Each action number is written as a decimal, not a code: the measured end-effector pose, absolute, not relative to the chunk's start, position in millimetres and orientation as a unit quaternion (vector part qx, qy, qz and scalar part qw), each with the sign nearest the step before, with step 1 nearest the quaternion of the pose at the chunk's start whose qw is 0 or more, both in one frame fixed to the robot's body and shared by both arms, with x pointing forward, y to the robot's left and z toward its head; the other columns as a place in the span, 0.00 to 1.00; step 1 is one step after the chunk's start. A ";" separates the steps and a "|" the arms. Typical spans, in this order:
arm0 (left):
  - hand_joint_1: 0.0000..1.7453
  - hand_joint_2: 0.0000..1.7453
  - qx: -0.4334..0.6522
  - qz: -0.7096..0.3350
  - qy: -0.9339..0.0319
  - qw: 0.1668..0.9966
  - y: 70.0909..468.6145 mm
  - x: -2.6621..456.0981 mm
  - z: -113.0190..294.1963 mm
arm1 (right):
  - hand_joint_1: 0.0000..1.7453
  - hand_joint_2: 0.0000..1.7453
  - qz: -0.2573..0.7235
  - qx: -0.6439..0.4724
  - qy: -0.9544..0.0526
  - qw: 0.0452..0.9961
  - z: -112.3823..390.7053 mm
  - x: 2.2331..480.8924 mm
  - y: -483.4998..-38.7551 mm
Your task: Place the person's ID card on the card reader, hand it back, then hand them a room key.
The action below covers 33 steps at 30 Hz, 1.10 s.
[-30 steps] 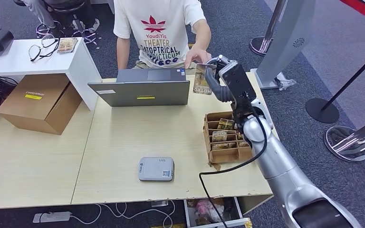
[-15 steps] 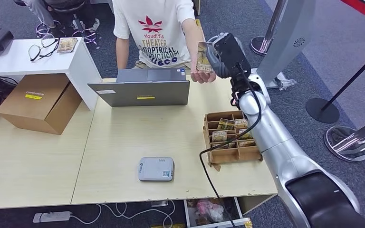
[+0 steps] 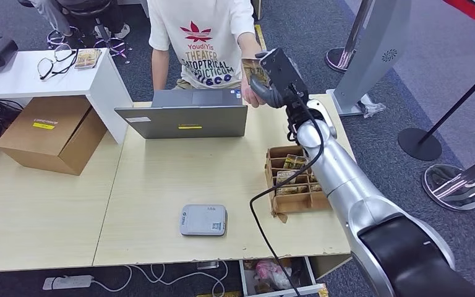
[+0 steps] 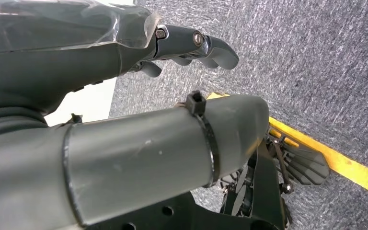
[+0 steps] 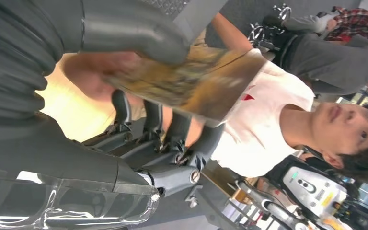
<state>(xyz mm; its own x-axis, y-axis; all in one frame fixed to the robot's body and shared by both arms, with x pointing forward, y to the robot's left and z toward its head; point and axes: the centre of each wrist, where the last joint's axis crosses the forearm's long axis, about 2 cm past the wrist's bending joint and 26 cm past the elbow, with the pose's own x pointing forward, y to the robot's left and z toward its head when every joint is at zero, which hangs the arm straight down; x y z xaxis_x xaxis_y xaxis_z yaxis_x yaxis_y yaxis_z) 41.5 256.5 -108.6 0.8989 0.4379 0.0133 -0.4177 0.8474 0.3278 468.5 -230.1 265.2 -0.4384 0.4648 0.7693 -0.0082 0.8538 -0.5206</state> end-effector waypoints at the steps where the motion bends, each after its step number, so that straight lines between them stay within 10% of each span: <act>1: 0.00 0.00 0.163 0.222 0.031 0.961 256.4 41.5 -108.6 | 0.00 1.00 0.232 -0.140 -0.814 0.514 262.6 468.2 -230.2; 33: 0.00 0.00 0.172 0.228 0.016 0.958 259.3 40.4 -108.8 | 0.00 1.00 0.280 -0.250 -0.844 0.383 237.4 409.3 -263.5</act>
